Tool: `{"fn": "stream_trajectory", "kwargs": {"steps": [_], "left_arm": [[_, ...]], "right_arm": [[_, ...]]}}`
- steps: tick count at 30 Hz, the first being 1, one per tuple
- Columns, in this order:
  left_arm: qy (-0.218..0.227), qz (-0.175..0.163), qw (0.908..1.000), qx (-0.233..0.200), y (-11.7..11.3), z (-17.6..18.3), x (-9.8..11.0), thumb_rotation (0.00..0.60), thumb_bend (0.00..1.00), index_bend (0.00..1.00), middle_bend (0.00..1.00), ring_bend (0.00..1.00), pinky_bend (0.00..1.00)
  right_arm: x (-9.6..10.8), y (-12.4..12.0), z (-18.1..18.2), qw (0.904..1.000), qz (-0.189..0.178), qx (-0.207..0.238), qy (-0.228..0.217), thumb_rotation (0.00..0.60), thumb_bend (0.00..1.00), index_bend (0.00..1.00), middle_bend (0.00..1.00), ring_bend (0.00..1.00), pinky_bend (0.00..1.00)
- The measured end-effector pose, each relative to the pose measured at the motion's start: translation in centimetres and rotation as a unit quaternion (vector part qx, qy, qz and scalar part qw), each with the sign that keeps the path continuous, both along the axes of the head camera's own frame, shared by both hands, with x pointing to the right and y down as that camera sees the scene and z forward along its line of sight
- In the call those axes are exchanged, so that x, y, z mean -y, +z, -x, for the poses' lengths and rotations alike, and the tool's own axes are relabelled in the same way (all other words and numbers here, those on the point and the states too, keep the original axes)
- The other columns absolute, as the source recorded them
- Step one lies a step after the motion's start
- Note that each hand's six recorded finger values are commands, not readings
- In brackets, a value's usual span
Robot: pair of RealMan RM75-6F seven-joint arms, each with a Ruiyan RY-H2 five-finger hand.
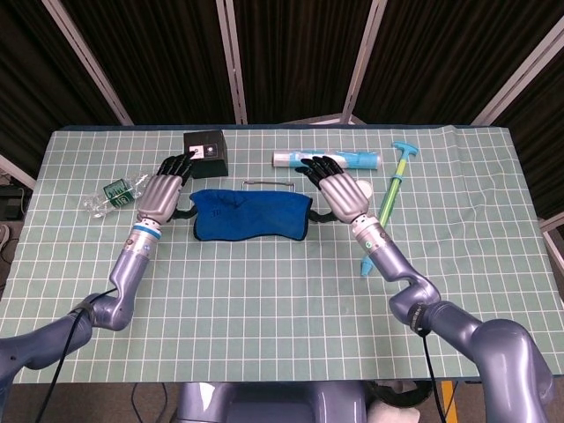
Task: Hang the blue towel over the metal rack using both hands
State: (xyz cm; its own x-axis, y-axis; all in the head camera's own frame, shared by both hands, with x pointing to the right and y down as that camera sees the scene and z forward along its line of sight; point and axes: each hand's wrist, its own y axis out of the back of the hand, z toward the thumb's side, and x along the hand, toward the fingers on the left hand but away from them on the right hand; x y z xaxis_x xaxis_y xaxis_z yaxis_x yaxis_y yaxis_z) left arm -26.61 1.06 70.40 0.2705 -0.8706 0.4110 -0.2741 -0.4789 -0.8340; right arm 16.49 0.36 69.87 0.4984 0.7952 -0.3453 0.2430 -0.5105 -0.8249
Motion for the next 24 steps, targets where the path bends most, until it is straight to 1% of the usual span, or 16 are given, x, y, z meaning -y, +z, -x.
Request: {"fn": "stream_trajectory", "kwargs": {"steps": [4,7,10,13,16,19,22,24], "left_arm": [[-0.005,-0.002,1.0000,0.001,-0.7,1.1,-0.3,0.600,0.23,0.00,0.00,0.00,0.00],[-0.011,-0.006,0.9999,0.001,-1.7,2.4,-0.7,0.600,0.23,0.00,0.00,0.00,0.00],[-0.016,-0.010,0.9998,0.003,-3.0,3.9,-1.2,0.600,0.23,0.00,0.00,0.00,0.00],[-0.020,-0.016,0.9997,0.006,-4.6,5.2,-2.1,0.600,0.23,0.00,0.00,0.00,0.00],[-0.022,-0.024,0.9994,0.010,-6.4,6.6,-3.4,0.600,0.23,0.00,0.00,0.00,0.00],[-0.025,-0.032,0.9990,0.016,-8.5,7.9,-5.1,0.600,0.23,0.00,0.00,0.00,0.00],[-0.033,-0.040,0.9983,0.027,-10.5,9.2,-7.3,0.600,0.23,0.00,0.00,0.00,0.00],[-0.041,-0.045,0.9973,0.041,-12.0,10.3,-9.2,0.600,0.23,0.00,0.00,0.00,0.00]], "right_arm": [[-0.4,-0.6,-0.5,0.9999,-0.006,-0.008,-0.005,0.600,0.02,0.04,0.00,0.00,0.00],[-1.0,-1.5,-1.4,0.9998,-0.013,-0.012,-0.006,0.600,0.00,0.03,0.00,0.00,0.00],[-1.8,-2.6,-2.7,0.9996,-0.019,-0.018,-0.005,0.600,0.00,0.01,0.00,0.00,0.00],[-2.9,-4.1,-4.9,0.9994,-0.028,-0.022,0.003,0.600,0.00,0.01,0.00,0.00,0.00],[-4.3,-5.9,-7.8,0.9985,-0.044,-0.027,0.016,0.600,0.00,0.01,0.00,0.00,0.00],[-6.3,-7.7,-10.8,0.9973,-0.059,-0.034,0.028,0.600,0.00,0.01,0.00,0.00,0.00],[-8.5,-9.5,-13.9,0.9957,-0.068,-0.043,0.045,0.600,0.00,0.01,0.00,0.00,0.00],[-10.3,-10.4,-15.9,0.9948,-0.068,-0.051,0.058,0.600,0.00,0.01,0.00,0.00,0.00]]}}
